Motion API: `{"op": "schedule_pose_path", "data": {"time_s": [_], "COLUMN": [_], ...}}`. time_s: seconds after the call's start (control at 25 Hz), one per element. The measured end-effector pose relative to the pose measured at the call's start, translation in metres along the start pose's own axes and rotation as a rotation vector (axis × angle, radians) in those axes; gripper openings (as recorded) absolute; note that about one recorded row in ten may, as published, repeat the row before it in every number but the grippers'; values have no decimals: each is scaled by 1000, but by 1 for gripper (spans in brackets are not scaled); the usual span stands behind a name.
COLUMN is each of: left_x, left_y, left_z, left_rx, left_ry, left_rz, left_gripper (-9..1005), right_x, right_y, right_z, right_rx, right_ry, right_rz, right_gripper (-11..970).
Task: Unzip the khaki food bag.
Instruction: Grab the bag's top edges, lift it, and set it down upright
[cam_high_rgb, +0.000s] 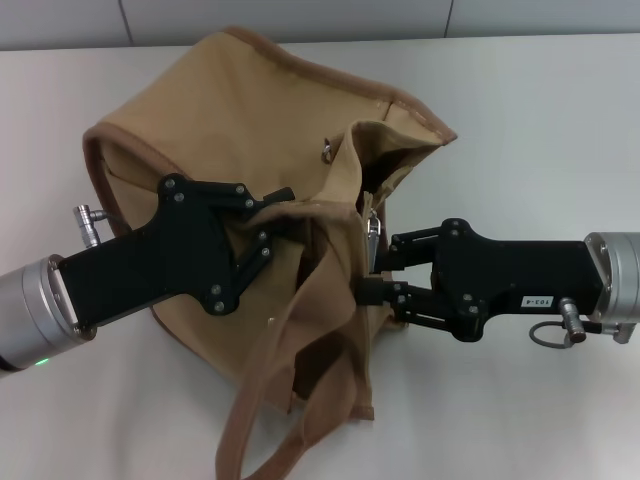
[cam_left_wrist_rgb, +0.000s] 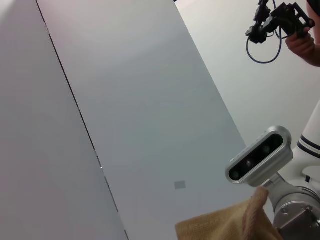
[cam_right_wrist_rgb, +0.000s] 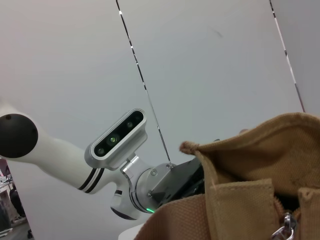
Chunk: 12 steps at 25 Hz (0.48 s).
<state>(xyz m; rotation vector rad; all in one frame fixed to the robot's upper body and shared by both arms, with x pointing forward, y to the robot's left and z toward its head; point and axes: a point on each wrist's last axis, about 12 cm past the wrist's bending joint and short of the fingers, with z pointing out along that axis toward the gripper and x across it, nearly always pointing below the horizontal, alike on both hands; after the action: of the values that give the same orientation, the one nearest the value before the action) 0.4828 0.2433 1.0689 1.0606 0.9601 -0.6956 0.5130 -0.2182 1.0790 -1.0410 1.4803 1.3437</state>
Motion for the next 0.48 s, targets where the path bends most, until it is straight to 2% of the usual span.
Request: {"op": "schedule_pose_path", "data": {"time_s": [0.24, 0.48], "left_x": [0, 1], "left_y": [-1, -3], "left_z": [1, 0], "left_rx": [7, 4], "left_ry": [0, 1], "left_rz": [-2, -8], "left_gripper": [80, 80], "right_x": [1, 1], "right_y": [-1, -2], "right_z": [0, -4], "right_rx": [10, 48], "right_ry": [-4, -30], "right_rz": [2, 28], "right_gripper": [389, 295]}}
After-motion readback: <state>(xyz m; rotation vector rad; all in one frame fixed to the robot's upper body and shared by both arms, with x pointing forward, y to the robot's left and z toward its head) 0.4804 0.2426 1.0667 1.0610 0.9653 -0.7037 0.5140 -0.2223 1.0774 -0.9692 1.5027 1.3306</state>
